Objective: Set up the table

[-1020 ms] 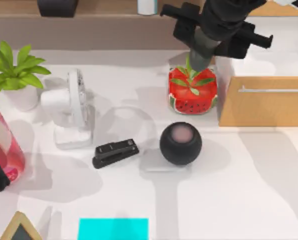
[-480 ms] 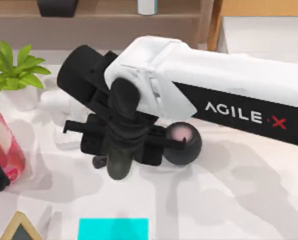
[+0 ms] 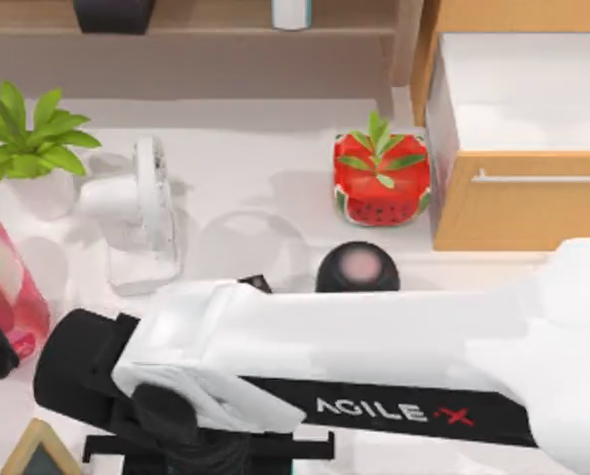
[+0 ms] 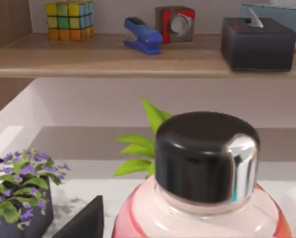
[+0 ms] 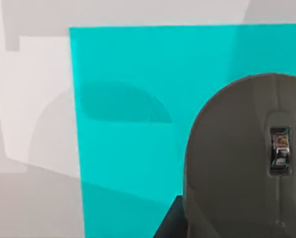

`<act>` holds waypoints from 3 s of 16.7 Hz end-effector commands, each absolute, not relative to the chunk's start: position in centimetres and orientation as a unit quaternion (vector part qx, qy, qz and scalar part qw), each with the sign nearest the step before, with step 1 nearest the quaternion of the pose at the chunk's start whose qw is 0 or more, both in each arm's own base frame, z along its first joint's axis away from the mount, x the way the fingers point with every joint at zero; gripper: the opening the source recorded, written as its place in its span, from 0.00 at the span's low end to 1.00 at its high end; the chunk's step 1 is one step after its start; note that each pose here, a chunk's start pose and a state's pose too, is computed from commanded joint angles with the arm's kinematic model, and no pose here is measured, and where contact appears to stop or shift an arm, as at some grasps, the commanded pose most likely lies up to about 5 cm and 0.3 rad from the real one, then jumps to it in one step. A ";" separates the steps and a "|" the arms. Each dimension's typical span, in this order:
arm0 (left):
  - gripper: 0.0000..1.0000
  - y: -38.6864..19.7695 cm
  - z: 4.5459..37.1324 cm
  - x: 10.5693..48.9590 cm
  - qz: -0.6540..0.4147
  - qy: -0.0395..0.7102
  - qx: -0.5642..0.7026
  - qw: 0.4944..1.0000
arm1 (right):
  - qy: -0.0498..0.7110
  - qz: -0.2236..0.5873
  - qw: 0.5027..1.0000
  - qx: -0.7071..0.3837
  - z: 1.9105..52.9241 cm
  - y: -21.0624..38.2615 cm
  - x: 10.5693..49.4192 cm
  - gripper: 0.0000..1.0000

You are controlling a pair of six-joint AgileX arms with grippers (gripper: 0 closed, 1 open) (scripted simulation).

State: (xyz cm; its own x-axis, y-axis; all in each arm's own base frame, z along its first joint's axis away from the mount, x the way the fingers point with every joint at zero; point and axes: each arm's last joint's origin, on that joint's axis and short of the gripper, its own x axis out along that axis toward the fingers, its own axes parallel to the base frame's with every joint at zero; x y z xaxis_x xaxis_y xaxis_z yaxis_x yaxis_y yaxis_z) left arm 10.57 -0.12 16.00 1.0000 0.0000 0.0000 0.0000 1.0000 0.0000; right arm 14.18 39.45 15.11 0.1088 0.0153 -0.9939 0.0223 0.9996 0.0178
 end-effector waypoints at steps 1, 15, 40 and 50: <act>1.00 -0.1 16.0 10.6 0.000 0.000 0.000 1.000 | 0.669 -0.003 0.743 0.010 14.9 39.5 13.8 0.00; 1.00 -0.1 16.0 10.6 0.000 0.000 0.000 1.000 | 0.668 -0.001 0.744 0.014 15.4 39.5 13.7 0.00; 1.00 -0.1 16.0 10.6 0.000 0.000 0.000 1.000 | 0.668 0.001 0.744 0.013 14.2 39.6 13.7 0.00; 1.00 -0.1 16.0 10.6 0.000 0.000 0.000 1.000 | 0.670 -0.003 0.742 0.008 13.7 39.6 13.7 0.30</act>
